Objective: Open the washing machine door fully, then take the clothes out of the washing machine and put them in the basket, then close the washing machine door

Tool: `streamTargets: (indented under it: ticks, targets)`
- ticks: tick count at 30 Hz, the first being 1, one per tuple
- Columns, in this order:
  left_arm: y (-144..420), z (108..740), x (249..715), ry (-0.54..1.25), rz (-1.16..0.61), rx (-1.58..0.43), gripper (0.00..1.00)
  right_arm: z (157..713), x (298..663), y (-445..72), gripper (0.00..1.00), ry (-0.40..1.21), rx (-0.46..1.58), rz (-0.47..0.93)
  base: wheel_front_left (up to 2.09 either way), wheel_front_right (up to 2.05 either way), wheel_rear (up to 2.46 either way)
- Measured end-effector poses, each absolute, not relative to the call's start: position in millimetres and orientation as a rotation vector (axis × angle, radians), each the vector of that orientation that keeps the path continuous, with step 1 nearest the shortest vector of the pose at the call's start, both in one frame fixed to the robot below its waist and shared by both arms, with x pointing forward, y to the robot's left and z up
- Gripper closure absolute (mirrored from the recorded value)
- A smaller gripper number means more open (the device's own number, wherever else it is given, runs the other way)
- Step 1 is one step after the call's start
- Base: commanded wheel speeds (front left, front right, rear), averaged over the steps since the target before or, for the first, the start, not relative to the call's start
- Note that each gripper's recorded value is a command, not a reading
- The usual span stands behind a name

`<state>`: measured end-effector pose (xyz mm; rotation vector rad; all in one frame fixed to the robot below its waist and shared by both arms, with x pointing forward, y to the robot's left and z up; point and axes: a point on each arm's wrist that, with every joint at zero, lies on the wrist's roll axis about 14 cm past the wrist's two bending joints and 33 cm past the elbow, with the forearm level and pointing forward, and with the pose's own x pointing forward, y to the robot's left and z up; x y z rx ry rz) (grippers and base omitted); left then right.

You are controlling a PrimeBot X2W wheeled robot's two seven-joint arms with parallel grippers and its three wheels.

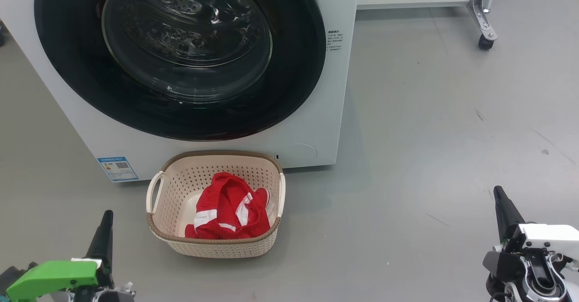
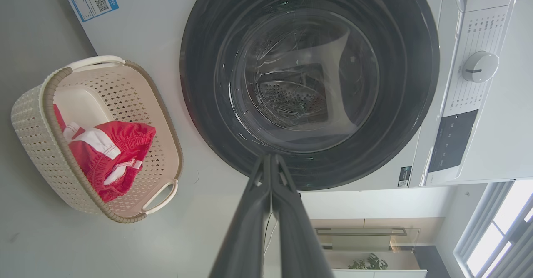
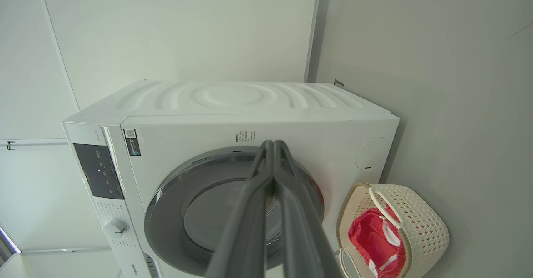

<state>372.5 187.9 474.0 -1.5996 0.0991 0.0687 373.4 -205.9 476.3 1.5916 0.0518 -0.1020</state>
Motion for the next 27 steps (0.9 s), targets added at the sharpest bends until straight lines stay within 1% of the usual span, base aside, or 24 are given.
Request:
streamTargets:
  ticks: [27]
  targets:
    - [187.5, 474.4, 372.6, 0.098, 0.068, -1.6, 1.0, 476.8, 373.6, -206.0, 1.0, 0.049, 1.592, -0.102, 0.0, 0.0, 0.0]
